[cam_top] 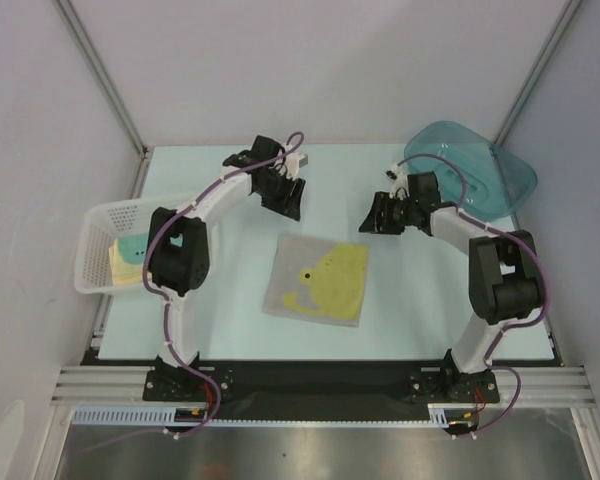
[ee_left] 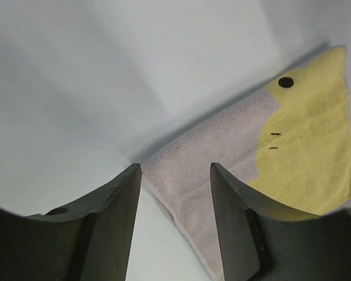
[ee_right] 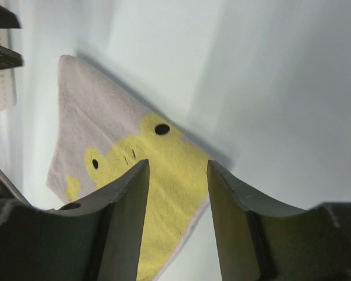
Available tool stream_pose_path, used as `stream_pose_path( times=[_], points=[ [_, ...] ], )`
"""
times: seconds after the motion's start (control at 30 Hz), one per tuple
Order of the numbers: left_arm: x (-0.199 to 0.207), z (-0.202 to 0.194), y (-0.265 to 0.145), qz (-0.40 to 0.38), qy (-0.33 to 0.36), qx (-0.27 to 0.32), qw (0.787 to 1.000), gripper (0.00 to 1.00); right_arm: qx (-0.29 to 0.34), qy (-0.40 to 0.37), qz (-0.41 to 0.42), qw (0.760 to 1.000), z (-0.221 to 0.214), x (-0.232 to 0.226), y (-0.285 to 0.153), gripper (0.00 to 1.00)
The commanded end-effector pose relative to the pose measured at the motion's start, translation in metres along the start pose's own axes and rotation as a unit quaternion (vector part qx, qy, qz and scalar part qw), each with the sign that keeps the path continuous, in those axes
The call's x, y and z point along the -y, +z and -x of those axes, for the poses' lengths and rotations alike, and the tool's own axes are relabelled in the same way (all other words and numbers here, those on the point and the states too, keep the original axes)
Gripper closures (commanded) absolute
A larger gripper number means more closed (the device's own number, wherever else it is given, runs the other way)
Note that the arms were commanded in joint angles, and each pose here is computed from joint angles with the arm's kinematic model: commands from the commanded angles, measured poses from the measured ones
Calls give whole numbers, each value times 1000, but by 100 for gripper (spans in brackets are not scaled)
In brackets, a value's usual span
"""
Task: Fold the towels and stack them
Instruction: Fold the towel
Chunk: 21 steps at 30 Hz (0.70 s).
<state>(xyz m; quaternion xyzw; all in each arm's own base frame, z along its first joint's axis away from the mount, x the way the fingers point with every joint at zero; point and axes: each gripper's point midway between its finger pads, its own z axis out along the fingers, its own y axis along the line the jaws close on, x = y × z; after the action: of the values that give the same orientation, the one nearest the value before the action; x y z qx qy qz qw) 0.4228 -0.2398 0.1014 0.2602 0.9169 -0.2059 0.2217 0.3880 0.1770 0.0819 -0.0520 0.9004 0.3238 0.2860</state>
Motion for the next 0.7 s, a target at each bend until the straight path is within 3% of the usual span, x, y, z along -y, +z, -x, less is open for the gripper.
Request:
stream_pose_path(
  times=[0.0,0.13,0.3,0.43,0.67],
  points=[
    [10,-8,11,-77,66,-2,995,45,-55,-47,49,996,-4,-3,13,50],
    [5,-22,20,-85,86,-21,992,45,-119,-46,76,989,-17,4,23,50],
    [-17,-31,34,-58,97,-40,993,45,-117,-60,96,987,-8,10,30,47],
    [-30,-36,40,-50,98,-53,992,46,-159,-52,104,980,-29,20,35,49],
    [-45,-37,44,-33,105,-61,992,47,-174,-54,104,978,-41,30,35,69]
  ],
)
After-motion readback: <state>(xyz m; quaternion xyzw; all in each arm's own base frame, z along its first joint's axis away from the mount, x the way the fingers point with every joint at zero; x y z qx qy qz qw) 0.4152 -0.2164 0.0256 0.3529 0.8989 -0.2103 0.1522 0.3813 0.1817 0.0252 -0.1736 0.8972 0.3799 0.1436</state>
